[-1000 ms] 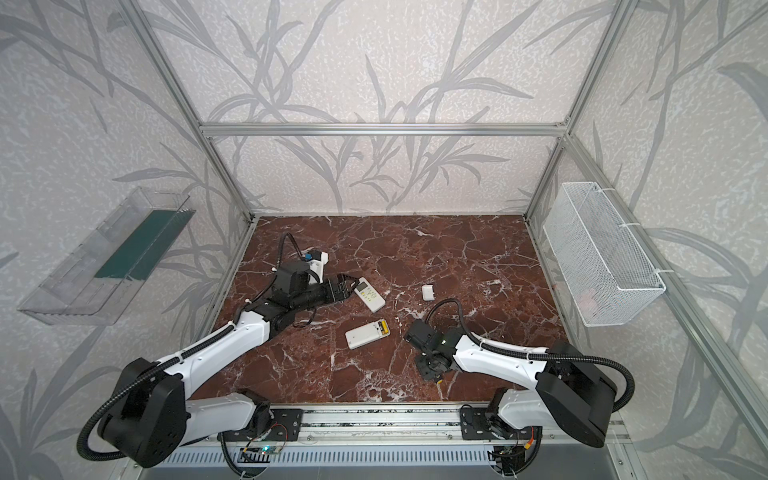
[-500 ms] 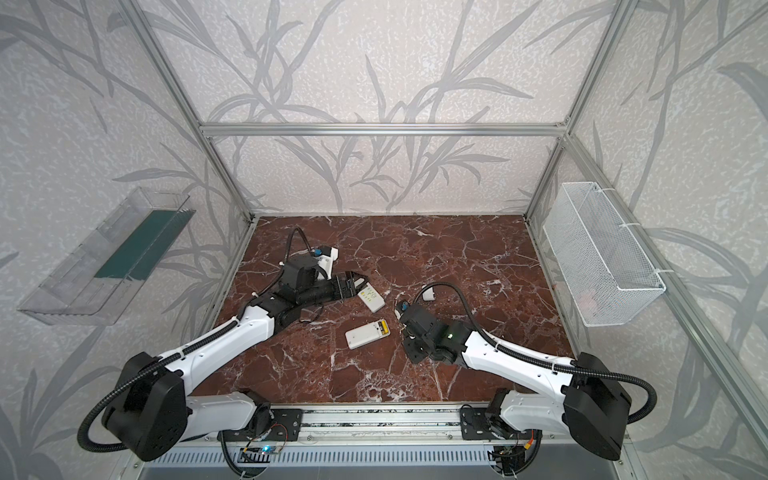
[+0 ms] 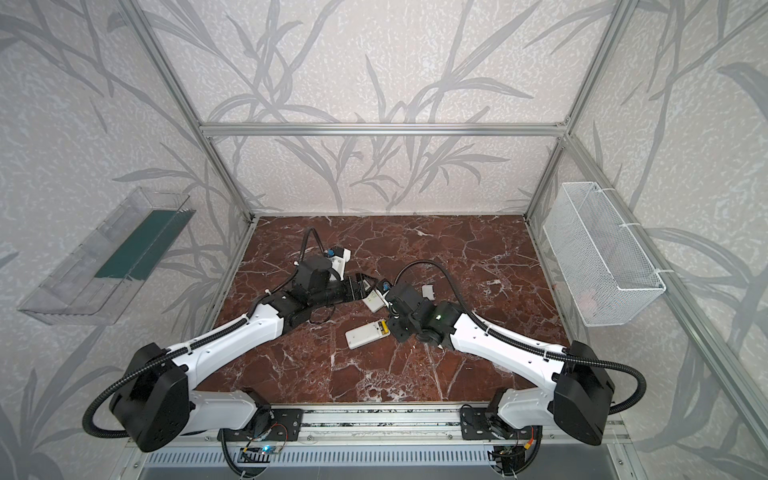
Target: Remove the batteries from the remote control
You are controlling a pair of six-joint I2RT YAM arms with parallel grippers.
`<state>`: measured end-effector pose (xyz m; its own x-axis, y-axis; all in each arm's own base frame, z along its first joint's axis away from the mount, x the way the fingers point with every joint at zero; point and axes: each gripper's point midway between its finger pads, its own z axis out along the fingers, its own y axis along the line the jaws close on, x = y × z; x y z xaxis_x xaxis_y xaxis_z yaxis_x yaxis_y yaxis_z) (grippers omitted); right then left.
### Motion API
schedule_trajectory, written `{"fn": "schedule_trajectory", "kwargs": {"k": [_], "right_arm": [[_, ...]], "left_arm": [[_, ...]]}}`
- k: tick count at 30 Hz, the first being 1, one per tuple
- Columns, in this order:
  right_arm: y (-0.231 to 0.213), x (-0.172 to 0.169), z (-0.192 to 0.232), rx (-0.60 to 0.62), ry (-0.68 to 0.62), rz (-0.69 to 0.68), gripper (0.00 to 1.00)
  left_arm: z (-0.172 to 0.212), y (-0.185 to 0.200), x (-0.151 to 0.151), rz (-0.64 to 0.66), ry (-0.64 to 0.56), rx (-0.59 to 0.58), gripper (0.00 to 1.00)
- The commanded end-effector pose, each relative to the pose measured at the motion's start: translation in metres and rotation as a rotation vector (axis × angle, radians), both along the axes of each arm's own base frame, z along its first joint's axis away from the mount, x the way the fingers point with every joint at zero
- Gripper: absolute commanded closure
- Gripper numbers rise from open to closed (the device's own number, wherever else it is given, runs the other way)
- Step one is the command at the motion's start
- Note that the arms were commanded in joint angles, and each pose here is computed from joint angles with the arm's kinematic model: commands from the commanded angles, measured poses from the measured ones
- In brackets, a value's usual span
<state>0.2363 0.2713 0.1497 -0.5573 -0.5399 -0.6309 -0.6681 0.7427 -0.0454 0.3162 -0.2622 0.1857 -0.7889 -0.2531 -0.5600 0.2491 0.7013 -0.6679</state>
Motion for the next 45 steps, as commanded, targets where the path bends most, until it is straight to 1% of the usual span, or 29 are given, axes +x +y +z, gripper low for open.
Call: {"fn": "schedule_trajectory", "kwargs": {"k": [1, 2, 5, 9, 11, 14, 17, 22, 25, 26, 29, 30, 34, 37, 39, 40, 42, 45], "right_arm": [[0.002, 0.007, 0.012, -0.008, -0.034, -0.011, 1.00], [0.002, 0.008, 0.012, -0.008, -0.036, -0.015, 1.00], [0.005, 0.010, 0.016, 0.008, -0.045, -0.016, 1.00], [0.009, 0.011, 0.020, 0.031, -0.050, -0.017, 1.00], [0.010, 0.012, 0.022, 0.043, -0.053, -0.022, 1.00], [0.012, 0.013, 0.025, 0.057, -0.059, -0.021, 1.00], [0.013, 0.014, 0.027, 0.066, -0.065, -0.023, 1.00], [0.015, 0.017, 0.031, 0.078, -0.082, -0.031, 1.00], [0.017, 0.018, 0.034, 0.089, -0.087, -0.033, 1.00], [0.017, 0.019, 0.034, 0.090, -0.090, -0.031, 1.00], [0.018, 0.020, 0.036, 0.092, -0.097, -0.033, 1.00], [0.018, 0.021, 0.037, 0.094, -0.099, -0.033, 1.00], [0.020, 0.021, 0.038, 0.107, -0.105, -0.027, 1.00], [0.020, 0.022, 0.038, 0.126, -0.101, -0.023, 1.00], [0.019, 0.022, 0.040, 0.158, -0.096, -0.023, 0.96], [0.018, 0.022, 0.041, 0.181, -0.094, -0.023, 0.89], [0.018, 0.022, 0.045, 0.251, -0.085, -0.006, 0.72], [0.014, 0.024, 0.059, 0.346, -0.099, 0.009, 0.64]], "left_arm": [[0.020, 0.002, 0.007, 0.066, -0.057, -0.030, 0.32], [0.021, 0.002, 0.008, 0.075, -0.060, -0.042, 0.35], [0.024, -0.001, 0.011, 0.088, -0.070, -0.081, 0.39], [0.026, -0.003, 0.016, 0.103, -0.078, -0.104, 0.51], [0.026, -0.004, 0.019, 0.112, -0.078, -0.116, 0.60], [0.025, -0.005, 0.020, 0.122, -0.073, -0.128, 0.69], [0.023, -0.006, 0.021, 0.123, -0.068, -0.139, 0.75], [0.022, -0.008, 0.020, 0.118, -0.064, -0.162, 0.76], [0.020, -0.006, 0.020, 0.128, -0.064, -0.174, 0.80], [0.021, -0.007, 0.020, 0.129, -0.067, -0.183, 0.82], [0.021, -0.007, 0.020, 0.131, -0.071, -0.201, 0.98], [0.023, -0.007, 0.020, 0.130, -0.076, -0.205, 1.00], [0.025, -0.006, 0.021, 0.139, -0.081, -0.209, 1.00], [0.025, 0.000, 0.023, 0.175, -0.080, -0.221, 1.00], [0.028, 0.004, 0.025, 0.197, -0.079, -0.246, 1.00], [0.030, 0.006, 0.025, 0.204, -0.079, -0.262, 1.00], [0.035, 0.010, 0.026, 0.217, -0.081, -0.287, 1.00], [0.044, 0.014, 0.029, 0.228, -0.095, -0.304, 1.00]]}}
